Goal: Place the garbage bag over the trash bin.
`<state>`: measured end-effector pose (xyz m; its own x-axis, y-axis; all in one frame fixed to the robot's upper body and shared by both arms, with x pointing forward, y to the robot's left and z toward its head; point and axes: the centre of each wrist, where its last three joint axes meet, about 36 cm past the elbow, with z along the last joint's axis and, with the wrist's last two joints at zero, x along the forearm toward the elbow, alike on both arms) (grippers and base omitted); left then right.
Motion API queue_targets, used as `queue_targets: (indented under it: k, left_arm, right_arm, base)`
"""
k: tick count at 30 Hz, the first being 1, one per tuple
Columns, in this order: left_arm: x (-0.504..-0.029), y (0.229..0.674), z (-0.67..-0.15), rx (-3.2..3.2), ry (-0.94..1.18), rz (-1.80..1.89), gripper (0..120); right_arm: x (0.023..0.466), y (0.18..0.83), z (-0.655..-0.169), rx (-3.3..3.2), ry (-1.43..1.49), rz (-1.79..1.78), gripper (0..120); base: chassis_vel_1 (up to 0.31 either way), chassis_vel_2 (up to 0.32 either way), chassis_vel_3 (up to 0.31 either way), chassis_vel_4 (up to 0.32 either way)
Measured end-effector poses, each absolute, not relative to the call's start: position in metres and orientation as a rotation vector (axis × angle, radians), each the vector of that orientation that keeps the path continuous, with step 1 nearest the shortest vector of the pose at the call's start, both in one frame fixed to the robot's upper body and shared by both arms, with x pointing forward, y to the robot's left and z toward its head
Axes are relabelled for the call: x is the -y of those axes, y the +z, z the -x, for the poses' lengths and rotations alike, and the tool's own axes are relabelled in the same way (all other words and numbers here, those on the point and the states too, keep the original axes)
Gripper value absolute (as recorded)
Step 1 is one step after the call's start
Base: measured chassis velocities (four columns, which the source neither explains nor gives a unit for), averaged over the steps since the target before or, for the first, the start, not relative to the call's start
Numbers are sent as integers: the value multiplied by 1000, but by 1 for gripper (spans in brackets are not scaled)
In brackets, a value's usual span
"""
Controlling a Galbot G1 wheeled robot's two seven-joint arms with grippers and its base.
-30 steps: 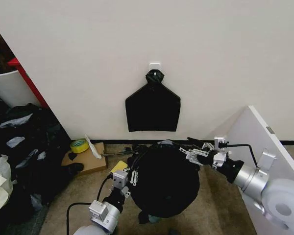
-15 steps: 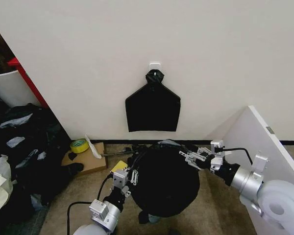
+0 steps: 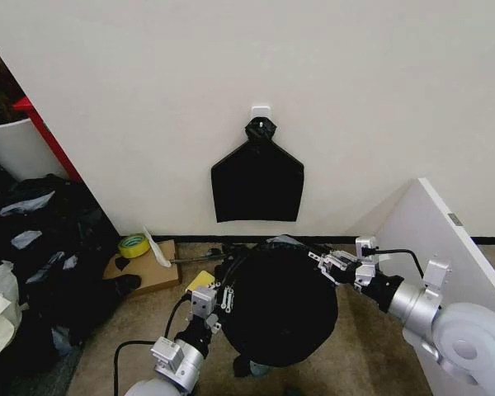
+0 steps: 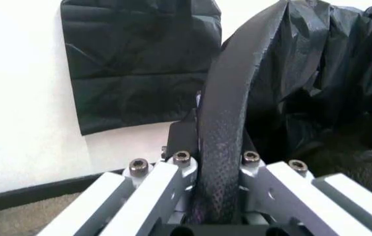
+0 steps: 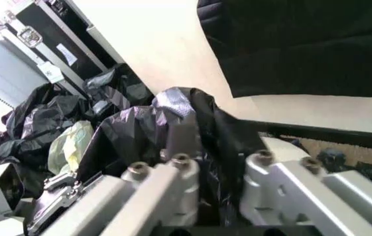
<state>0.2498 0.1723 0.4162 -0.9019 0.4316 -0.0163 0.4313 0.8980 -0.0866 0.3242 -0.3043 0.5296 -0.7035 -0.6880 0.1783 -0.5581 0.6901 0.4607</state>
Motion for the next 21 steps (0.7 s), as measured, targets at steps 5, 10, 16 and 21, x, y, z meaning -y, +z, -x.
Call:
queue_targets:
  k: [5,10,16,21]
  left_arm:
    - [-171,416,-248,3056,134,706,4]
    - [-170,417,-247,3057,139,710,4]
    - [-169,419,-243,3054,144,723,4]
    - [-169,420,-241,3069,133,748,4]
  right_arm:
    - [305,531,-324,2564,-529,-979,0]
    - [305,529,-323,2560,-524,-983,0]
    - [306,529,-326,2587,-531,-971,0]
    - [312,529,-330,2590,-513,-959,0]
  base:
    - [0,0,0,0]
    - [0,0,0,0]
    - [0,0,0,0]
    - [0,0,0,0]
